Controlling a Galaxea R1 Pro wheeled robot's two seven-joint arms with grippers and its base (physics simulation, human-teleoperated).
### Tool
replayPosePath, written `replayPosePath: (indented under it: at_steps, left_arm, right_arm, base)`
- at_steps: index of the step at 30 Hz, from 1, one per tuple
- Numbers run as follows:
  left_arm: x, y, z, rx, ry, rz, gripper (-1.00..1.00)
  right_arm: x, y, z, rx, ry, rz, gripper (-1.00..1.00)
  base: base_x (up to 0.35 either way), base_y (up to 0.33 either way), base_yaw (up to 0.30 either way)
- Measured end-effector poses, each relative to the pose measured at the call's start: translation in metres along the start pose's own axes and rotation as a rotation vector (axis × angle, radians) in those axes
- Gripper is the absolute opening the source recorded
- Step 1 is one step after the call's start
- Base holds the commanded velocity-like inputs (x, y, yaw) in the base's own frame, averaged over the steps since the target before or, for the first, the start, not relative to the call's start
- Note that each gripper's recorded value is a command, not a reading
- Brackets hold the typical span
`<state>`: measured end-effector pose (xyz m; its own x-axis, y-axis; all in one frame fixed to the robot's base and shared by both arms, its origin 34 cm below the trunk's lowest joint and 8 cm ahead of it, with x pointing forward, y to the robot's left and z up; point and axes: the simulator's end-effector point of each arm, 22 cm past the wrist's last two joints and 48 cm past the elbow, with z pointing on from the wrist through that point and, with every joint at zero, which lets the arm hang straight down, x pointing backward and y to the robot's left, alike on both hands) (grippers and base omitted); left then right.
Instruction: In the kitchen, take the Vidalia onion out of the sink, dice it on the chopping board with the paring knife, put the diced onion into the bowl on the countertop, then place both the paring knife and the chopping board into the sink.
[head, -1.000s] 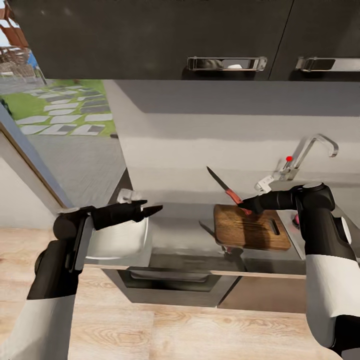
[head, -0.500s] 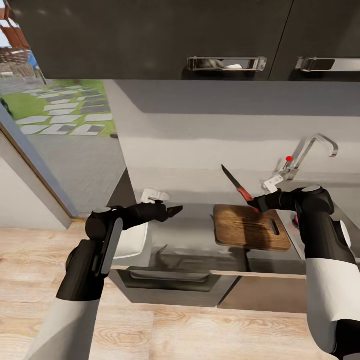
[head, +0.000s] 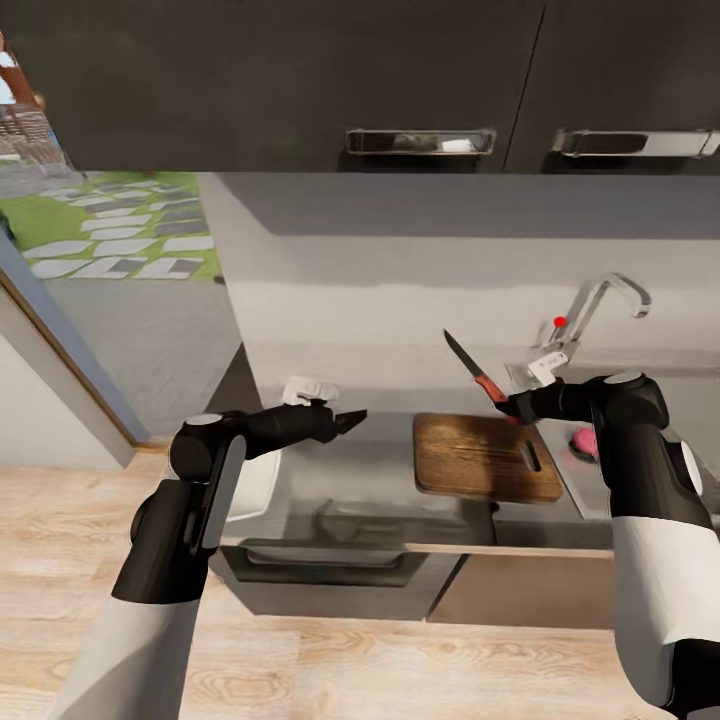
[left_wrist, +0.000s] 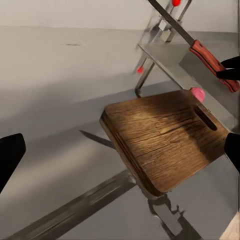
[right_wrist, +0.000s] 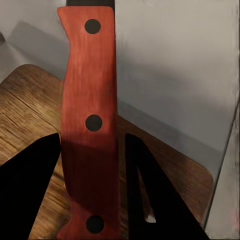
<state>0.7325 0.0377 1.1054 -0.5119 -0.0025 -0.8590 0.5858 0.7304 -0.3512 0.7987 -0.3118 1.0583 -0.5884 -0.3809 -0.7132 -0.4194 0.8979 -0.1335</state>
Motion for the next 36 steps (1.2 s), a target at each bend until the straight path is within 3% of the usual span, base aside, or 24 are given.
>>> replayPosePath:
  at_steps: [10,36]
  left_arm:
    - [-0.0029,-0.0016,-0.0018,0.000,-0.004,0.004,1.00]
    - [-0.0031,-0.0015,-0.0020,0.000,-0.005,0.004,1.00]
  right_arm:
    - [-0.0029,-0.0002,-0.0029,0.003,-0.005,-0.003,-1.00]
    - [-0.0030,0.0000,-0.0031,0.002,-0.004,-0.003,-1.00]
  base:
    - [0.000,-0.108,-0.030]
    - [0.000,-0.297,-0.005]
